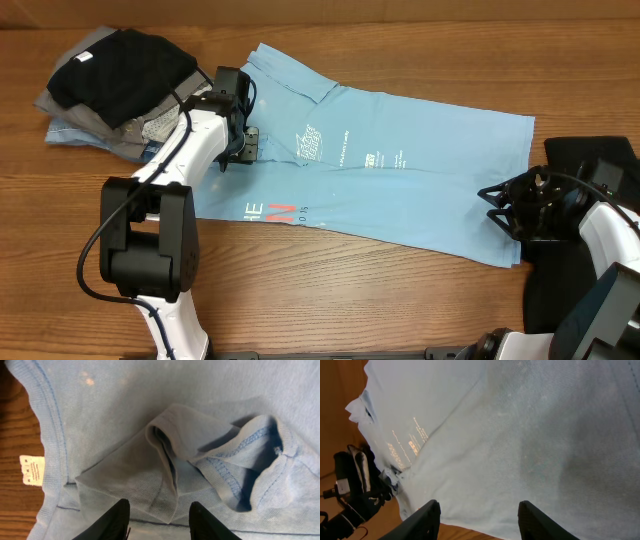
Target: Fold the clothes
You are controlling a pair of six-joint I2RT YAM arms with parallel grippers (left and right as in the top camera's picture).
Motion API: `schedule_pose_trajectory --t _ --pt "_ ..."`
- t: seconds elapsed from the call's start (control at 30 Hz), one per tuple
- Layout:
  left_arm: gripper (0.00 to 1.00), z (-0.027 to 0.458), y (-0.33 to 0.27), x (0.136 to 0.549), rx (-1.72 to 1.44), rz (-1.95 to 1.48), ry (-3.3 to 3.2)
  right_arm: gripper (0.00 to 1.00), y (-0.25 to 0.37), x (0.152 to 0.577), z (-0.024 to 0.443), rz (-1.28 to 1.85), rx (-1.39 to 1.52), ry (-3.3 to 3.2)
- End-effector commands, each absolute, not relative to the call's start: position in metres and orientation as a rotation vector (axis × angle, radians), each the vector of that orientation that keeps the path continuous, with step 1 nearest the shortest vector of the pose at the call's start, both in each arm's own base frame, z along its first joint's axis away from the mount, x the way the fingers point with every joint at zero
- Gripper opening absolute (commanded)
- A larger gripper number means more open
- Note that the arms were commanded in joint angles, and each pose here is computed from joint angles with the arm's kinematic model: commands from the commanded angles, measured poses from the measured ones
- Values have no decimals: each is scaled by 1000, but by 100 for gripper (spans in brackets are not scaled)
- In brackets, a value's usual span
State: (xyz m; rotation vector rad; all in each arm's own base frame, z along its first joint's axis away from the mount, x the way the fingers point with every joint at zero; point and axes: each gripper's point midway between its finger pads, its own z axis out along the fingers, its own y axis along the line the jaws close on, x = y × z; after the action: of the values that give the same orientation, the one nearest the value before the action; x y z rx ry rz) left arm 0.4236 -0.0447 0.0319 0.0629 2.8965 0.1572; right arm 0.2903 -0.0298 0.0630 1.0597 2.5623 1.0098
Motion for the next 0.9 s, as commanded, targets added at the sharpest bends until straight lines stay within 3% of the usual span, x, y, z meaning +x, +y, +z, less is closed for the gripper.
schedule_pose_trajectory --t 0.0,0.23,0.33,0.4,0.47,0.87 --pt "43 16 -43 416 117 162 2944 54 -32 298 74 988 1004 2543" --pt "40 4 -45 413 124 148 2973 54 -32 298 74 987 1003 2543" --pt "29 -3 -45 411 137 150 2990 54 -32 298 74 987 1003 2543" --pt "13 -4 -44 412 150 160 2988 54 -32 298 74 988 1003 2543" --pt "4 1 -38 417 137 208 2971 54 -32 298 74 988 1003 2543" --pt "4 44 -1 457 31 427 2827 54 -32 297 74 990 1008 2546"
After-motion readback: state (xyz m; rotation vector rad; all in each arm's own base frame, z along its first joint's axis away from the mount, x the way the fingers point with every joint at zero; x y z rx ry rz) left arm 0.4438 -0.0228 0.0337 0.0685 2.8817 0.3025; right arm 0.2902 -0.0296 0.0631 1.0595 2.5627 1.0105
